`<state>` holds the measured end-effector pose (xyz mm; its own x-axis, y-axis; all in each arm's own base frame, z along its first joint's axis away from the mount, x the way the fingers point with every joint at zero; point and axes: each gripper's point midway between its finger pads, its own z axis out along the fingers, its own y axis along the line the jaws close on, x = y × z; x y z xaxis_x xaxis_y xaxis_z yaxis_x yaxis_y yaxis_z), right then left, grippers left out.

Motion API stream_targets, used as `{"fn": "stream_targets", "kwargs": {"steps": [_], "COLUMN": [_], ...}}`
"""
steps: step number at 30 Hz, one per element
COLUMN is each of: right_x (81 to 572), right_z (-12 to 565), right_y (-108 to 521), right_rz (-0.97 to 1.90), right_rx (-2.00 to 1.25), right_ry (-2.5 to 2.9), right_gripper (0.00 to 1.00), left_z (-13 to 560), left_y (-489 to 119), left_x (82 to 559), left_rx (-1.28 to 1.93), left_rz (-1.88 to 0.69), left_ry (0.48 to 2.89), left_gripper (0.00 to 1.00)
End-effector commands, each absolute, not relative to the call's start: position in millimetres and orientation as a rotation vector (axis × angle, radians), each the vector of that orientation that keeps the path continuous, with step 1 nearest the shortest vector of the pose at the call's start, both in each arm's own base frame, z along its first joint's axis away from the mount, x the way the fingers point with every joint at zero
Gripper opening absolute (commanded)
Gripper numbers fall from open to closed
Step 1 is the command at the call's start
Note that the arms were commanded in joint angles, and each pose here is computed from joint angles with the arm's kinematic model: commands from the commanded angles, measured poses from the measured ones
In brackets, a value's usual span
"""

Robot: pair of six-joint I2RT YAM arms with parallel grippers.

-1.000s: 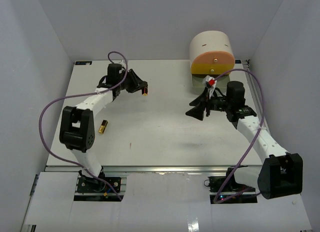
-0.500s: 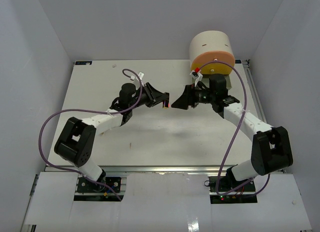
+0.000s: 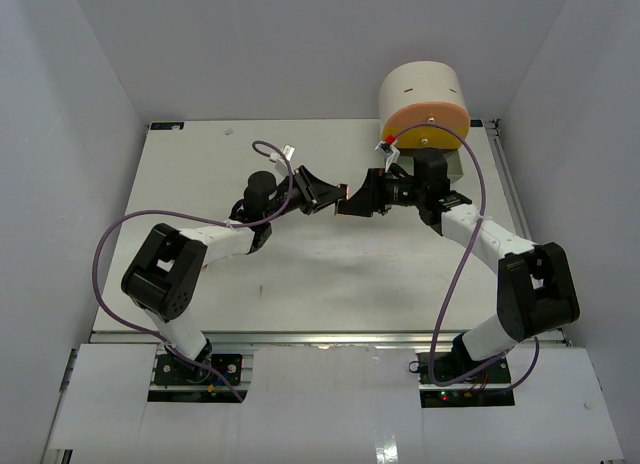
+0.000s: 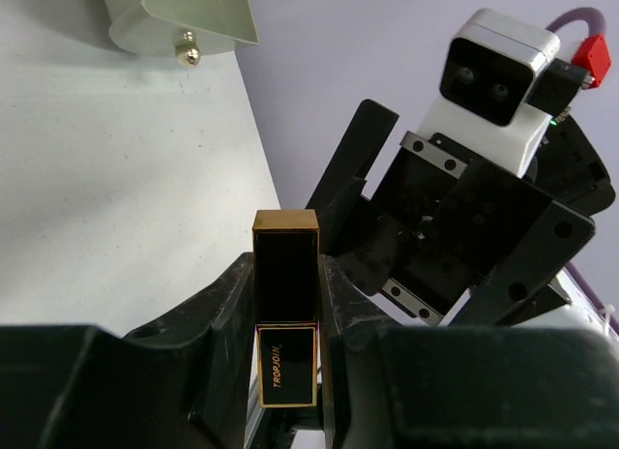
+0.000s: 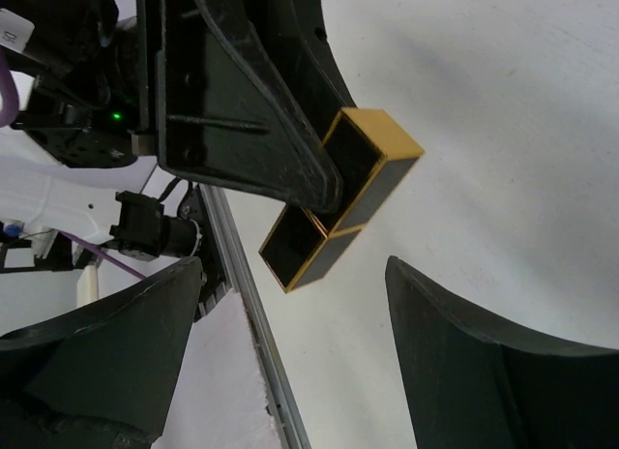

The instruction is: Organize the makeup

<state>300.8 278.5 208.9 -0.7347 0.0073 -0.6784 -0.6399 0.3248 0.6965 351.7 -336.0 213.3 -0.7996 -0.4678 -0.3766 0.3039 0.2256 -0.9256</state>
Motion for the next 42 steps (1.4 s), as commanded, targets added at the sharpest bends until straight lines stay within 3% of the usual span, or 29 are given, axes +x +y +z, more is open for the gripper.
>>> {"fn": "stream_targets", "kwargs": {"steps": [1, 8, 15, 20, 22, 24, 25, 28, 36, 42], "right_x": [294, 294, 291, 289, 285, 282, 281, 278, 279, 277], "right_z": [218, 215, 220, 227, 230, 234, 234, 235, 241, 243], "right_y": [288, 290, 286, 286, 285, 285, 285, 284, 273, 266], "right_rz": [1.565, 1.614, 1.686, 1.755, 1.776, 1.788, 1.788, 1.79, 1.771, 1.748], "right_rx": [-0.606, -0.616, -0.601, -0.612, -0.621, -0.632, -0.635, -0.646, -0.624, -0.628], "right_ry": [1.933, 1.921, 1.886, 1.848, 1.828, 1.811, 1.807, 1.795, 1.765, 1.751], "right_gripper": [0.8, 0.72, 0.53, 0.47, 0.41, 0.3, 0.19, 0.08, 0.08, 0.08], "left_z": [242, 249, 244, 245, 245, 247, 248, 248, 253, 260], "left_y": [-345, -349, -352, -354, -355, -355, -356, -357, -356, -357], "left_x": [341, 334, 327, 324, 323, 324, 324, 325, 321, 322], "left_rx": [-0.051, 0.007, 0.028, 0.045, 0.056, 0.063, 0.064, 0.061, 0.098, 0.127], "left_rz": [-1.744, -1.788, -1.852, -1.895, -1.905, -1.909, -1.91, -1.915, -1.938, -1.917], "left_ry": [1.793, 1.774, 1.771, 1.76, 1.756, 1.75, 1.751, 1.752, 1.716, 1.702], "left_gripper": [0.0, 0.01, 0.05, 0.08, 0.13, 0.19, 0.22, 0.34, 0.7, 0.85]}}
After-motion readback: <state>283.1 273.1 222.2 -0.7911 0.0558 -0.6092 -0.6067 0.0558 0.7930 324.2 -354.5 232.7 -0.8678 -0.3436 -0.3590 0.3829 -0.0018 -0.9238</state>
